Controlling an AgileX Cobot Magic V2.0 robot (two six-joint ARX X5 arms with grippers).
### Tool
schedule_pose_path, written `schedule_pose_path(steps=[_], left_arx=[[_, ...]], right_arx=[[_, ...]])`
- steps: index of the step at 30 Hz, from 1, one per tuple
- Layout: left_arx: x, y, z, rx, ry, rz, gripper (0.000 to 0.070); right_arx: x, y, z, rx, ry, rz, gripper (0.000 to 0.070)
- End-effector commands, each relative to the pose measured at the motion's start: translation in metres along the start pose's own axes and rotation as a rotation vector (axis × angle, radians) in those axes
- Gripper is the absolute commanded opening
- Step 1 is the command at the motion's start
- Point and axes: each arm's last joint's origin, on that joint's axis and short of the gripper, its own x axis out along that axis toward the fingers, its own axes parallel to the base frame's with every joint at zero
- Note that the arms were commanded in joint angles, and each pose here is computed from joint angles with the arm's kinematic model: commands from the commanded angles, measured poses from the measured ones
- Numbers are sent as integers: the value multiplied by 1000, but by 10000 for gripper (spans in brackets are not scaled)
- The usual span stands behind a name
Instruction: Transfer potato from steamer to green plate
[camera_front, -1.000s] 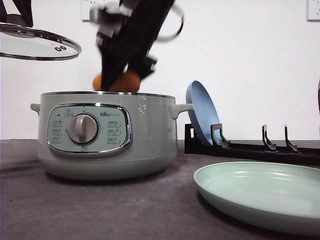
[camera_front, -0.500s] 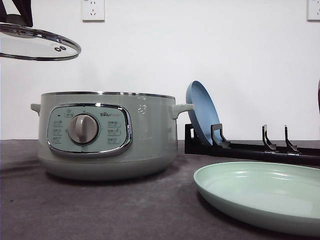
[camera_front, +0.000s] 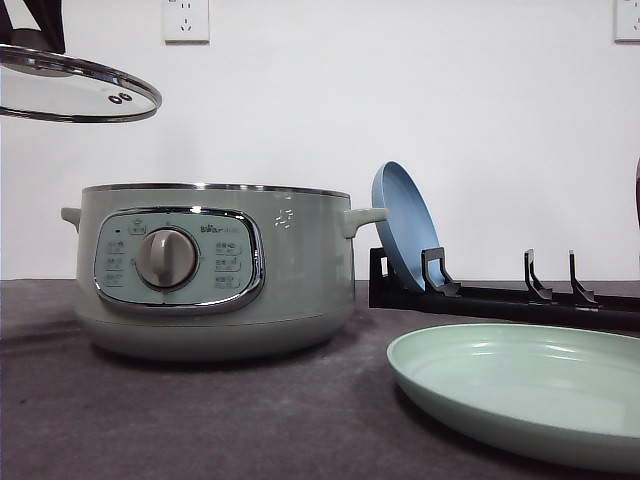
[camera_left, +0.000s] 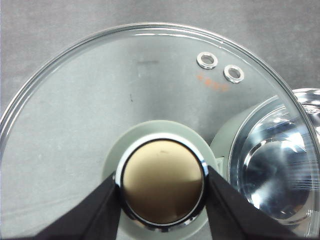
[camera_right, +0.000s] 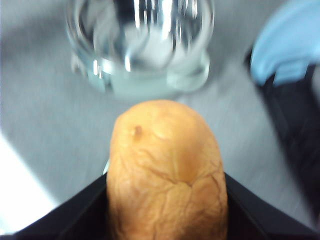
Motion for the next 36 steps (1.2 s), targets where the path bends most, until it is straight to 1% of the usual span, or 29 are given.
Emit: schedule_pose_path(steps=[1, 4, 10, 15, 19, 25, 30, 36], left_arx=[[-20, -1, 6, 14, -94, 2, 0], [-20, -2, 6, 14, -94, 2, 0], [-20, -1, 6, 14, -94, 2, 0], [-20, -2, 6, 15, -94, 2, 0], [-20, -1, 6, 15, -94, 2, 0], [-20, -1, 6, 15, -96, 2, 0], [-20, -2, 6, 15, -97, 2, 0], [-20, -1, 6, 15, -98, 2, 0]], right_arx=[[7, 1, -8, 51, -7, 1, 269], [23, 3, -31, 102, -13, -1, 269], [70, 3, -69, 204, -13, -1, 269], [117, 1, -92, 269, 15, -1, 269], [150, 0, -109, 353, 8, -14, 269], [182, -4, -129, 445, -3, -22, 269], [197, -7, -134, 464, 38, -30, 269], [214, -11, -135, 467, 77, -37, 269]])
